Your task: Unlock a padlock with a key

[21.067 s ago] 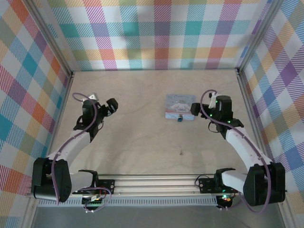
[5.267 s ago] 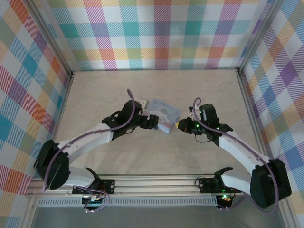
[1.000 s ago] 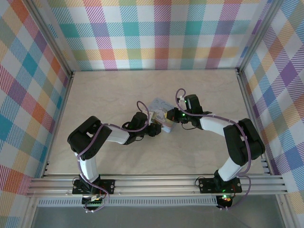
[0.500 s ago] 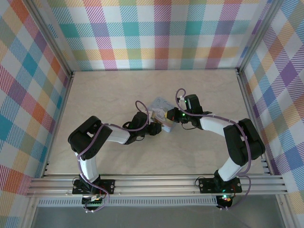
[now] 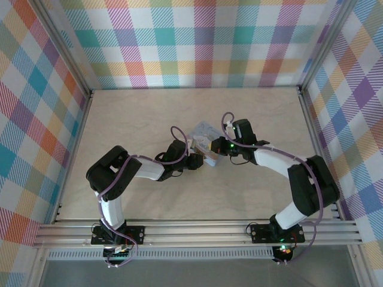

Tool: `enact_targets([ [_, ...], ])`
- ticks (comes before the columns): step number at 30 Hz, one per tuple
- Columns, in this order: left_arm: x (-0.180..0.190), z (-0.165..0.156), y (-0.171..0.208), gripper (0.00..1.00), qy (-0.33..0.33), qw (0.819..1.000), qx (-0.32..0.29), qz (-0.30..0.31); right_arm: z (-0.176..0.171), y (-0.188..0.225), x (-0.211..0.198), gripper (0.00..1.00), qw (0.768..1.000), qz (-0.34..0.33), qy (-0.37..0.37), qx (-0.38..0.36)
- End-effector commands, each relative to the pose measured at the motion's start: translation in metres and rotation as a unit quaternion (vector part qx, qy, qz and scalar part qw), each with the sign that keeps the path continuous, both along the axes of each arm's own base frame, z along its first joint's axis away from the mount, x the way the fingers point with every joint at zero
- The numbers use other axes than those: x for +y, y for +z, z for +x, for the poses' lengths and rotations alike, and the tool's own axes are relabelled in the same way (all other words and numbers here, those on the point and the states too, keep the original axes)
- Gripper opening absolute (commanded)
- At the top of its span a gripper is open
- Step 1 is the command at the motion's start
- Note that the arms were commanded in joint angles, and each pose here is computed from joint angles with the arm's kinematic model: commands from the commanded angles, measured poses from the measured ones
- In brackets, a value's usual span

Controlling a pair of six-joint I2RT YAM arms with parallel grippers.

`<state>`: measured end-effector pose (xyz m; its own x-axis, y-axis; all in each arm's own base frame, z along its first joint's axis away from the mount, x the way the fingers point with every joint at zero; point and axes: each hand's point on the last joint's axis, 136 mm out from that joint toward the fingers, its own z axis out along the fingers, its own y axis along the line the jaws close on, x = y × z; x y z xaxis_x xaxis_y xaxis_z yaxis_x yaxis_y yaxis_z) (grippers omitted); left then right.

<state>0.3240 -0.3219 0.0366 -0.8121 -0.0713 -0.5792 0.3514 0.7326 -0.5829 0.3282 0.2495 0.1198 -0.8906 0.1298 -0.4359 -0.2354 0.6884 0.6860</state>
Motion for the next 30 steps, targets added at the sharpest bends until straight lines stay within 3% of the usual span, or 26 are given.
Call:
enact_targets([
  [1,-0.015,0.001,0.026,0.24,-0.013,0.999,-0.016,-0.034,-0.009,0.026,-0.008,0.03,0.999,-0.007,0.006,-0.052],
  [5,-0.017,-0.001,0.035,0.24,-0.012,0.999,-0.005,-0.051,-0.035,0.027,-0.017,0.03,0.997,0.0,0.018,-0.07],
  [14,-0.025,-0.009,0.044,0.22,-0.01,0.995,0.058,-0.083,-0.089,-0.012,-0.025,0.03,0.995,-0.003,0.035,-0.095],
  [30,-0.024,-0.02,0.048,0.19,0.015,0.986,0.131,-0.102,-0.087,-0.055,-0.011,0.03,0.987,-0.051,0.039,-0.149],
])
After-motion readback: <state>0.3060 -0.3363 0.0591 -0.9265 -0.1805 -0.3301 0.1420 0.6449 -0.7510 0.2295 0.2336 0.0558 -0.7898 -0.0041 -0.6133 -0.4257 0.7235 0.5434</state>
